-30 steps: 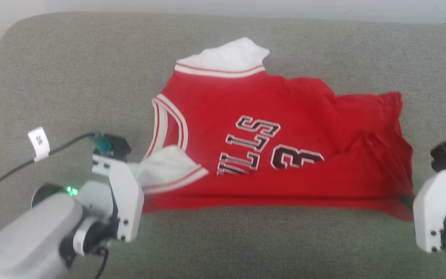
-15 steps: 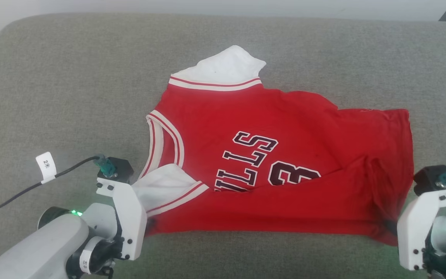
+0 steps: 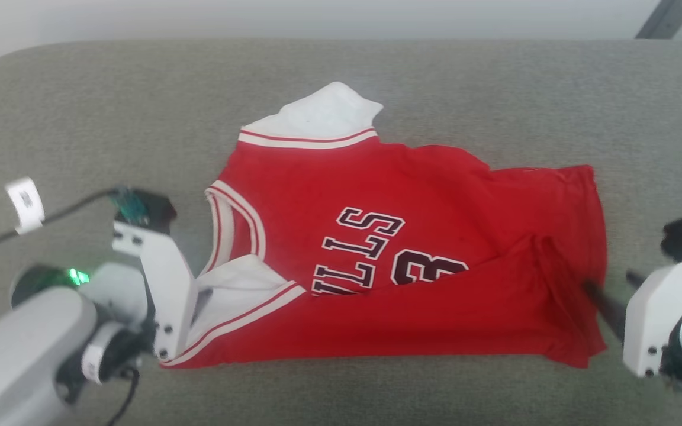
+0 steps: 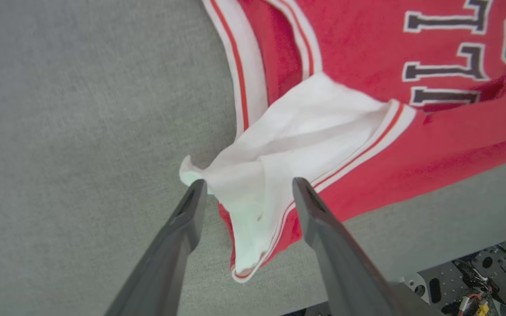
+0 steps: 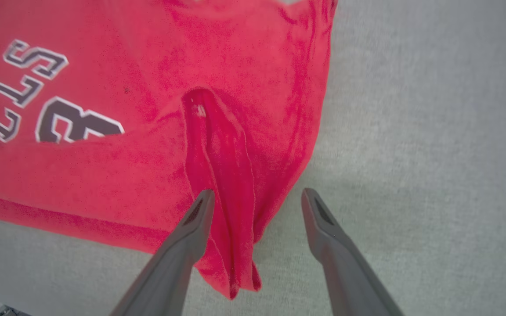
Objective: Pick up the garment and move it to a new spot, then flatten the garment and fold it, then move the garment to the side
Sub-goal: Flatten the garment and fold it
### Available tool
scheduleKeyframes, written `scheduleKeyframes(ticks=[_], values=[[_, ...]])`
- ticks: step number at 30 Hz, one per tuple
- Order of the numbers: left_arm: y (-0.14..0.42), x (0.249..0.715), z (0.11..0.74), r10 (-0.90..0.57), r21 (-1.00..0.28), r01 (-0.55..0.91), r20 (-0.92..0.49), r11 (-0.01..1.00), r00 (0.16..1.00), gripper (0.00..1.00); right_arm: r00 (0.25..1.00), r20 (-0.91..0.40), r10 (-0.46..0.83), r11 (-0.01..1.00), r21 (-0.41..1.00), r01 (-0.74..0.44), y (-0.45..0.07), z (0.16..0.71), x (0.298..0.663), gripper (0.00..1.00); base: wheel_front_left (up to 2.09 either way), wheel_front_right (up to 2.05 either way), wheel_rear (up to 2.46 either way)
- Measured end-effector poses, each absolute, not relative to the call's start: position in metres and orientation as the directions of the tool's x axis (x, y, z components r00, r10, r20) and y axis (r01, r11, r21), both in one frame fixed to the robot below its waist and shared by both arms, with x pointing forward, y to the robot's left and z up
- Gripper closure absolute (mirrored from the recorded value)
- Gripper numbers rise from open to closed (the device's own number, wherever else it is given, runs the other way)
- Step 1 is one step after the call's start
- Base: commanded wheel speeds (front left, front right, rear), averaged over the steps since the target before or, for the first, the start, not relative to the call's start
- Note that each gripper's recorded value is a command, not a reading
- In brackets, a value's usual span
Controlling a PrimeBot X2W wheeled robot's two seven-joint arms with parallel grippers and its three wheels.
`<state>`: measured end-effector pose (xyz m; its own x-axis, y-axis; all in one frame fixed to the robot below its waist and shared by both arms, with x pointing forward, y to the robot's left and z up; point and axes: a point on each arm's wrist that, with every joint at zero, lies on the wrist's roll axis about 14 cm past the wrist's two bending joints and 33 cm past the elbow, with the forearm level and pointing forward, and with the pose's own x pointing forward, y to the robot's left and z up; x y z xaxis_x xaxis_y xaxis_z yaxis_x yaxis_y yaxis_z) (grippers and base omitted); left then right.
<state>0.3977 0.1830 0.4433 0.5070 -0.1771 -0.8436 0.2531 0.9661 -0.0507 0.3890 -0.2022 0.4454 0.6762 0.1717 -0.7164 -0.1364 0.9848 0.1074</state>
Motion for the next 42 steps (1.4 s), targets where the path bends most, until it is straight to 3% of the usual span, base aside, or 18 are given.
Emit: scheduleKeyframes(ticks=[5, 9, 15, 18, 29, 42], values=[[0.171, 0.435, 0.478, -0.208, -0.014, 0.304, -0.76, 0.953, 0.616, 0.0, 0.835, -0.531, 0.148, 0.989, 0.084, -0.122, -0.207, 0.487, 0.415, 0.0, 0.0, 0.0, 0.0], [0.16, 0.465, 0.49, -0.239, 0.0, 0.34, -0.712, 0.94, 0.661, 0.0, 0.92, -0.37, 0.128, 0.992, 0.058, -0.115, -0.21, 0.516, 0.431, 0.0, 0.0, 0.0, 0.0], [0.138, 0.519, 0.505, -0.298, 0.004, 0.387, -0.631, 0.922, 0.716, 0.0, 0.988, -0.138, 0.076, 0.997, 0.035, -0.072, -0.219, 0.55, 0.445, 0.0, 0.0, 0.0, 0.0], [0.13, 0.537, 0.509, -0.32, 0.006, 0.405, -0.602, 0.914, 0.732, 0.0, 0.994, -0.095, 0.055, 0.998, 0.035, -0.052, -0.222, 0.552, 0.448, 0.0, 0.0, 0.0, 0.0], [0.094, 0.61, 0.475, -0.384, -0.03, 0.461, -0.603, 0.887, 0.7, 0.0, 0.991, -0.129, 0.034, 0.997, 0.071, -0.025, -0.22, 0.509, 0.46, 0.0, 0.0, 0.0, 0.0], [0.078, 0.636, 0.408, -0.378, -0.115, 0.447, -0.737, 0.887, 0.56, 0.0, 0.975, -0.223, 0.015, 0.998, 0.065, -0.001, -0.229, 0.47, 0.468, 0.0, 0.0, 0.0, 0.0]])
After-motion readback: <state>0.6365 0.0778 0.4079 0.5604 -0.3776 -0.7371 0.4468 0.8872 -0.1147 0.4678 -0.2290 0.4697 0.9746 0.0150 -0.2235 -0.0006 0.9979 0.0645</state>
